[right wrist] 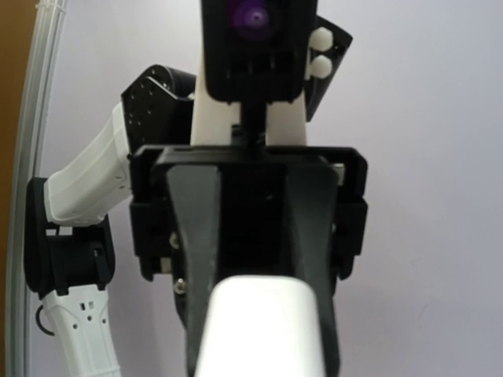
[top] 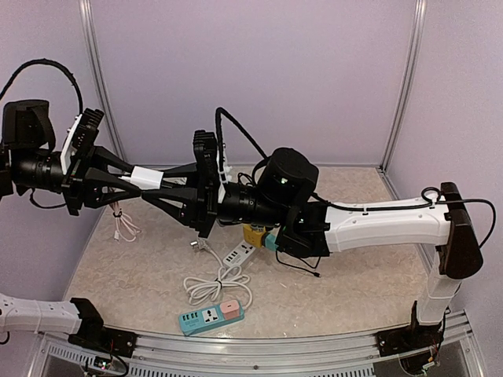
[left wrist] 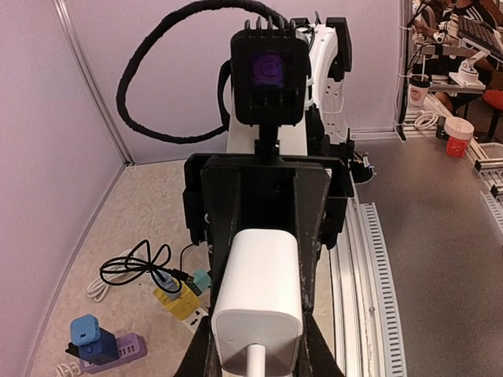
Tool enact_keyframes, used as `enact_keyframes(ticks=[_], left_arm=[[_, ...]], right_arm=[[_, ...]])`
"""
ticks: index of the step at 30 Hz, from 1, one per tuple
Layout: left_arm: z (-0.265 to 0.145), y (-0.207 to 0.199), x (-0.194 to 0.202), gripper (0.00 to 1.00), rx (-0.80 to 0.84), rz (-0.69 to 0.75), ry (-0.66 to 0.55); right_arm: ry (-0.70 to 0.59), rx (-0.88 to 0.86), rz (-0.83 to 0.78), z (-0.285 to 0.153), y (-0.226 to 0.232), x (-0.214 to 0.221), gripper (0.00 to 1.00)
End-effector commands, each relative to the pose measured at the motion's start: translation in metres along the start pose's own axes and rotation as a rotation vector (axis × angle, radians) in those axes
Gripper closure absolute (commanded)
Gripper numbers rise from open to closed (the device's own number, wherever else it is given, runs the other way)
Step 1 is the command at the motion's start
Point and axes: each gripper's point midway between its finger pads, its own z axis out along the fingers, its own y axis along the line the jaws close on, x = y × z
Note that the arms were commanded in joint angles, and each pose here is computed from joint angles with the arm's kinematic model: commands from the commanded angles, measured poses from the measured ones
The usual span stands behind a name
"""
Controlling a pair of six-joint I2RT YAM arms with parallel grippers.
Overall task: Insert the plug
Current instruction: Insert the plug into the socket.
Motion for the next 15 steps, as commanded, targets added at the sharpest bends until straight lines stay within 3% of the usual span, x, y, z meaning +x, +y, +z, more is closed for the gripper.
enact_keyframes(ticks=[1,3,5,7,9,15], left_arm=[[0.002,0.002,-0.001,1.0,-0.001,-0.017,0.008],[0.0,0.006,0.004,1.0,-0.03,-0.01,0.038],[-0.003,0.014,0.016,1.0,-0.088,0.008,0.098],[-0.004,0.024,0.038,1.0,-0.15,0.028,0.191],[-0.004,0.026,0.064,1.0,-0.165,0.034,0.29],[0.011,0.022,0.167,1.0,-0.085,-0.126,0.678]], right_arm=[[0.03,0.011,-0.006,0.004,0.0,0.004,0.91],[0.068,0.046,-0.008,0.0,-0.004,0.007,0.48],[0.141,0.101,-0.018,-0.011,-0.01,0.017,0.25],[0.222,0.173,-0.01,-0.027,-0.018,0.027,0.08],[0.303,0.238,0.002,-0.045,-0.024,0.031,0.01],[0.534,0.477,0.098,-0.113,-0.041,0.046,0.0]])
